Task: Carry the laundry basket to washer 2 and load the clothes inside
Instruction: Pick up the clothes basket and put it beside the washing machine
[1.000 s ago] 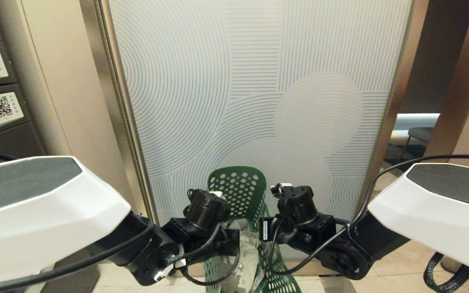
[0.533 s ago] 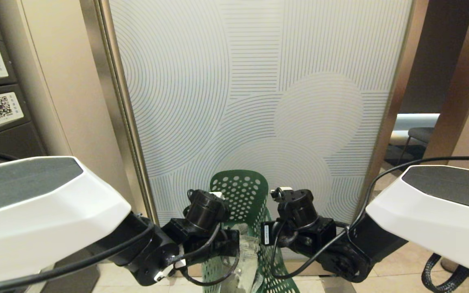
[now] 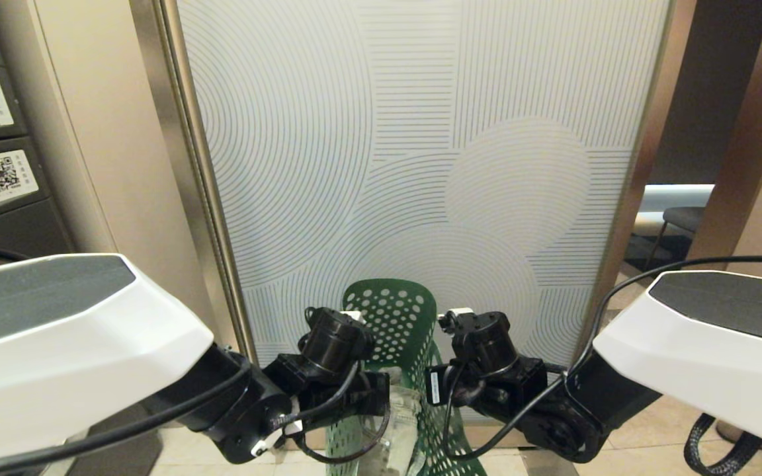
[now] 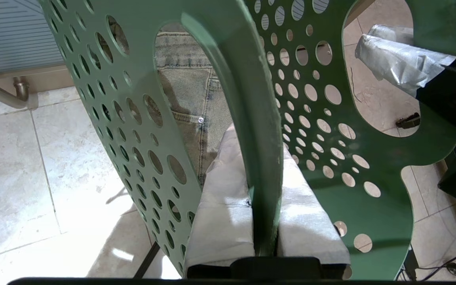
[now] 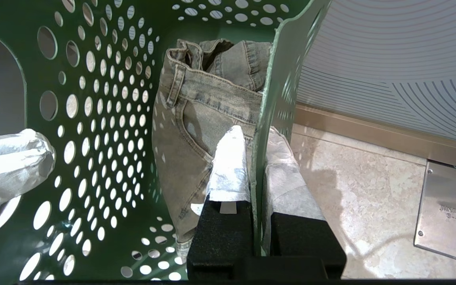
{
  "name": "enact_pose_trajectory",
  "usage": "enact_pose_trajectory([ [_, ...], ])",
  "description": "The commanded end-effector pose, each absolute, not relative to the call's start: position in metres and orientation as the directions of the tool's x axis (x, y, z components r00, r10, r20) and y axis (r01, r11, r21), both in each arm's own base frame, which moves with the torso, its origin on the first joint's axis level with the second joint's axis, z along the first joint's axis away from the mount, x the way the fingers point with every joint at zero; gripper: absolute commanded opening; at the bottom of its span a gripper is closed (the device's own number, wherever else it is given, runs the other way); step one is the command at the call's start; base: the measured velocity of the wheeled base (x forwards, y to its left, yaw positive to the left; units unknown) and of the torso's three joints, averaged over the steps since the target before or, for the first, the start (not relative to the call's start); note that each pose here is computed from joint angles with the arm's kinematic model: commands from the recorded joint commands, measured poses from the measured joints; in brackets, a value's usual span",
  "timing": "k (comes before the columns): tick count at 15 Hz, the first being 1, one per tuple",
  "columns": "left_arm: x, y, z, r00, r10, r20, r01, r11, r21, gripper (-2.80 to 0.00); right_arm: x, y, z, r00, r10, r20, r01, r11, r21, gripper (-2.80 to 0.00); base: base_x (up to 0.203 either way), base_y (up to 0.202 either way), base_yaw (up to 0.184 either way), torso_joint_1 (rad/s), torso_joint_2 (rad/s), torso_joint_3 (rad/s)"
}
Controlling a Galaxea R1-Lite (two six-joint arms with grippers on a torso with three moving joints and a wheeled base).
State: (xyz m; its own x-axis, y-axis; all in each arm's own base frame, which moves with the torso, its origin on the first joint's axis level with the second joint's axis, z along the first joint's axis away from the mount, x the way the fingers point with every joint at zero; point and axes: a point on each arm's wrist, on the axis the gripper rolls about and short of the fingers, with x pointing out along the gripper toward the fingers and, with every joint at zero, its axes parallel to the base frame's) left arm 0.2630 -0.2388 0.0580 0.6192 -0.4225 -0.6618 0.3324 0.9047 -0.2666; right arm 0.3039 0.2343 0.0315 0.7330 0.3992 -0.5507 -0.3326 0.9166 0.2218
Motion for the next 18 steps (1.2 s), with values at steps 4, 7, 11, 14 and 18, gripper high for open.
enact_pose_trajectory([
  [4,0.2627,-0.2393,0.0568,0.616,-0.425,-0.663,0.333,0.904,-0.27,-2.8,0.3036,0.2337,0.0404,0.745,0.408,-0.528,-0.337,0.913,0.229,-2.8,0.0,0.0,0.0,0.0,0.0,0.0],
  [7,0.2624,-0.2405,0.0555,0.613,-0.425,-0.666,0.335,0.903,-0.269,-2.8,0.3032,0.2341,0.0397,0.744,0.407,-0.53,-0.336,0.913,0.23,-2.8,0.0,0.0,0.0,0.0,0.0,0.0],
  [11,0.2622,-0.2403,0.0551,0.612,-0.425,-0.667,0.335,0.903,-0.268,-2.8,0.303,0.2338,0.0394,0.743,0.407,-0.531,-0.335,0.914,0.231,-2.8,0.0,0.0,0.0,0.0,0.0,0.0],
  [14,0.2621,-0.2402,0.0543,0.611,-0.423,-0.669,0.334,0.904,-0.267,-2.8,0.3022,0.2333,0.0385,0.741,0.405,-0.535,-0.334,0.914,0.229,-2.8,0.0,0.0,0.0,0.0,0.0,0.0],
  [18,0.2623,-0.2404,0.0546,0.612,-0.424,-0.668,0.334,0.904,-0.268,-2.8,0.3022,0.2333,0.0385,0.741,0.405,-0.535,-0.345,0.914,0.214,-2.8,0.0,0.0,0.0,0.0,0.0,0.0],
])
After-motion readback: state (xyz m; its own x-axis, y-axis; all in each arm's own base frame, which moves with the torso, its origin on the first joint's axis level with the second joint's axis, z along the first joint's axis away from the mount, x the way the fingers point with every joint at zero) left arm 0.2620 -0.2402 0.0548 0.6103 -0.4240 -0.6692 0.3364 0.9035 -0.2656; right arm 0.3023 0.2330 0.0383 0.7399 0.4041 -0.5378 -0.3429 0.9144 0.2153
